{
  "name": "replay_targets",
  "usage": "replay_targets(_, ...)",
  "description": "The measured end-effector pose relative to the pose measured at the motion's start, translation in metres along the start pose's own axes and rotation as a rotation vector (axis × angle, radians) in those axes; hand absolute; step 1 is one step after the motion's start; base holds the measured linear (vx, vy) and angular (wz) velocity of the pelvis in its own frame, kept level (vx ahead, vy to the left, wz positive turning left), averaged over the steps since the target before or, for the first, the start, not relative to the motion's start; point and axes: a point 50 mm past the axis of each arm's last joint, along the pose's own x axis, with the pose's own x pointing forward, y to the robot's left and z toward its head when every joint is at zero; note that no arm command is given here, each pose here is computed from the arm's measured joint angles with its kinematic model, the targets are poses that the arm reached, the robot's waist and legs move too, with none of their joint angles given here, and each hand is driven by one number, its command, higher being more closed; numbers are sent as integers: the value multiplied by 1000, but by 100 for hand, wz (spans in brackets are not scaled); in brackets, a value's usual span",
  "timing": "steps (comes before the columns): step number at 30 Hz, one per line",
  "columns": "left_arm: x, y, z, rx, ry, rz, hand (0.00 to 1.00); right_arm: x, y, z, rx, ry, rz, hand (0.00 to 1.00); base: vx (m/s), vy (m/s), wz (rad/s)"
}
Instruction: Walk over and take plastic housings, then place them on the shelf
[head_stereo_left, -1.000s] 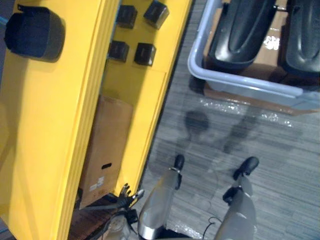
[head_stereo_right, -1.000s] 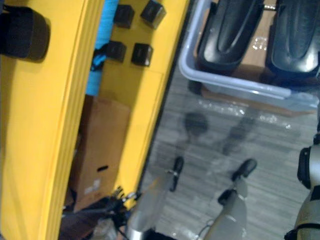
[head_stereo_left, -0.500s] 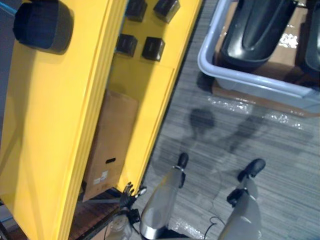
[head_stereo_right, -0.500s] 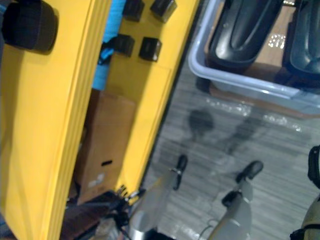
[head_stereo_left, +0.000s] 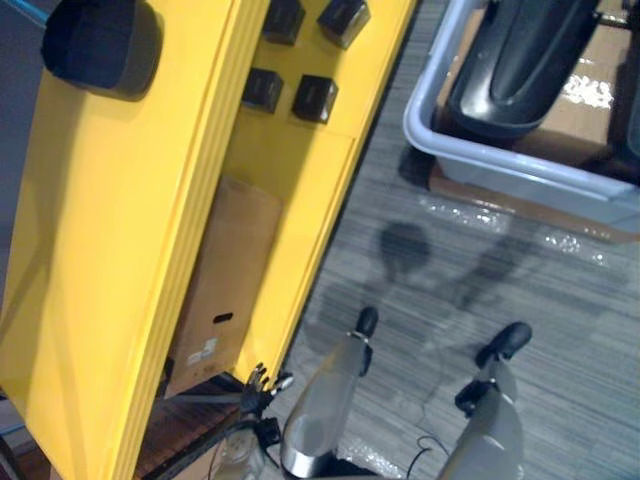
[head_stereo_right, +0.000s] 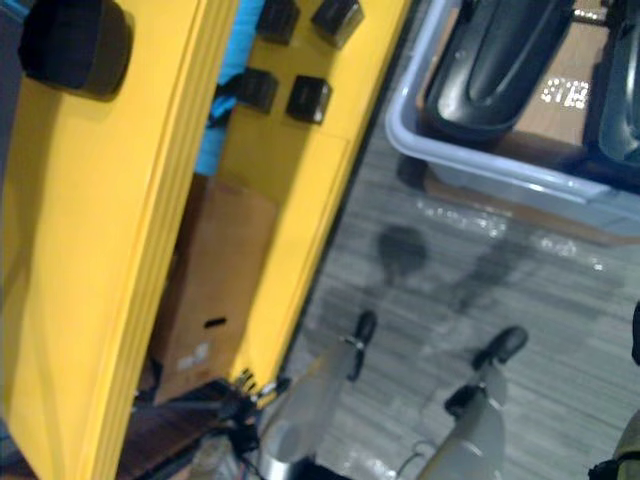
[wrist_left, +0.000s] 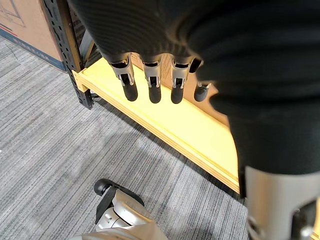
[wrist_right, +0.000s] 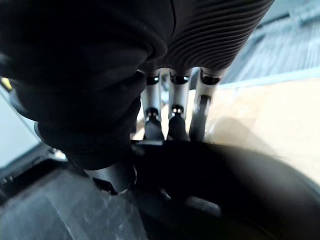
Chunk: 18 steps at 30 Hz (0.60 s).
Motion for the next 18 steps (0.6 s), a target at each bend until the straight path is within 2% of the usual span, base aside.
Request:
replay_targets(6, 0, -3, 1, -2, -5, -10, 0, -2, 5, -5, -154, 49, -43, 100, 11, -5, 1)
replay_targets(10, 1, -5, 5, -10, -23, -17, 0, -3, 6, -11, -195, 80, -71, 100, 0, 0, 0)
replay_targets(18, 4, -18, 31, -63, -140, -54, 0, -4, 11, -20, -143, 103, -125, 100, -4, -3, 6)
